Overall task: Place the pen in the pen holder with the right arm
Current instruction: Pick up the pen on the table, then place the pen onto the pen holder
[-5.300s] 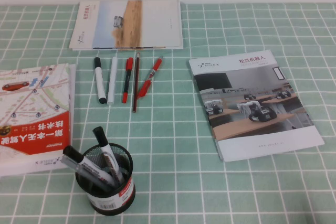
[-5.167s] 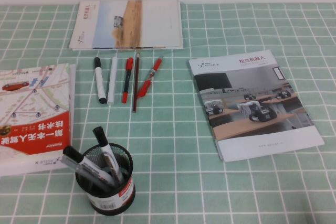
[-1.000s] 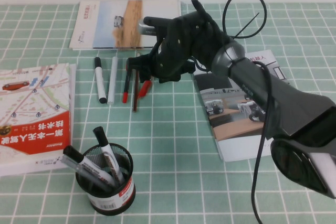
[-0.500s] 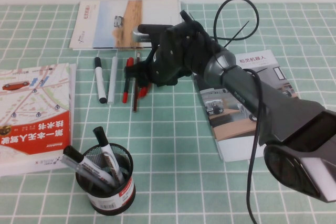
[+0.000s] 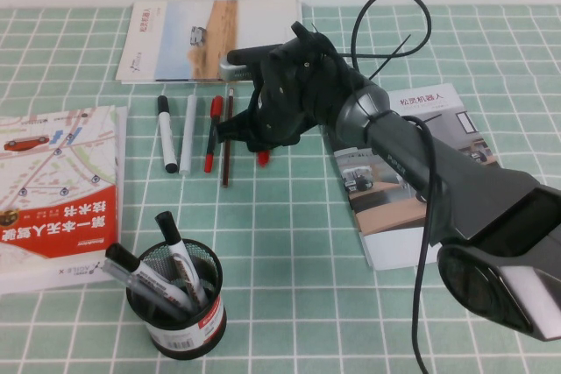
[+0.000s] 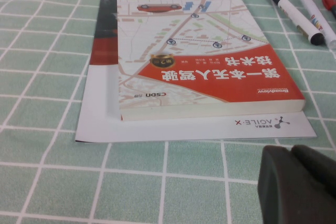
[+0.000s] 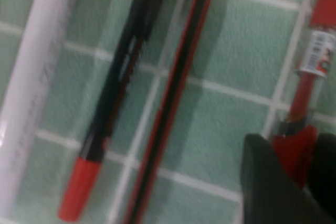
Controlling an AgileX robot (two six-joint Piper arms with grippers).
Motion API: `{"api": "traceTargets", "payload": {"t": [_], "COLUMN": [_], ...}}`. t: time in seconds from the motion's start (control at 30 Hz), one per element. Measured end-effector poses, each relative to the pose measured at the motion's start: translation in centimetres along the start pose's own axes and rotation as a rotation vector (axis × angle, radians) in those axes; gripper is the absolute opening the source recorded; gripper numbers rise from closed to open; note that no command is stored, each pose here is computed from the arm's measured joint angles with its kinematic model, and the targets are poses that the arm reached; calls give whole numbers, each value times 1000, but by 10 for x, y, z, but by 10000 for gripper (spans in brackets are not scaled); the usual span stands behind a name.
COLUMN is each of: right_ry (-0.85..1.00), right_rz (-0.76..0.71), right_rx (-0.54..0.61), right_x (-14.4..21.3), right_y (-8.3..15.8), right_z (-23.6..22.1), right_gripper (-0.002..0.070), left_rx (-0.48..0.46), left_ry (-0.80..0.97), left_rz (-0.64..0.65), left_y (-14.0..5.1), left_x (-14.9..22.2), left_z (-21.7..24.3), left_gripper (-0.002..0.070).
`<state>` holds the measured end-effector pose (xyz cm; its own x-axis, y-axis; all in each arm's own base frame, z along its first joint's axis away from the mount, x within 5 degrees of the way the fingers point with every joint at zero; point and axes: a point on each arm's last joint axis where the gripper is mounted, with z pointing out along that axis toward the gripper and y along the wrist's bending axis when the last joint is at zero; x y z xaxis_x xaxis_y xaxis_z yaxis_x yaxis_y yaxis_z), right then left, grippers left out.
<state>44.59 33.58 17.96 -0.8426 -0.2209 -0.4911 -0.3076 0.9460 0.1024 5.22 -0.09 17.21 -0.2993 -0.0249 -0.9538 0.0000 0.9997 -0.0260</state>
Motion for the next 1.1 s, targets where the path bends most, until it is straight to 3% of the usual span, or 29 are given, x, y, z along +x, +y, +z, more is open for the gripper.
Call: {"api": "traceTargets", "payload": {"t": [0.17, 0.7, 1.1], "right_ry": [35, 115, 85], "right_rz": [-25, -97, -153], "right_rx": [20, 51, 26], "right_x": [2, 4, 1], "right_y": [-2, -10, -2], "right_z": [-3, -18, -99], "right_gripper": [103, 100, 97], "left_rx": [0, 0, 0], "left_ry": [0, 0, 0], "left_rz": [0, 0, 0], "left_y": [0, 0, 0], "left_x": [0, 0, 0], "left_z": [0, 0, 0], "left_gripper": [-4, -4, -4]}}
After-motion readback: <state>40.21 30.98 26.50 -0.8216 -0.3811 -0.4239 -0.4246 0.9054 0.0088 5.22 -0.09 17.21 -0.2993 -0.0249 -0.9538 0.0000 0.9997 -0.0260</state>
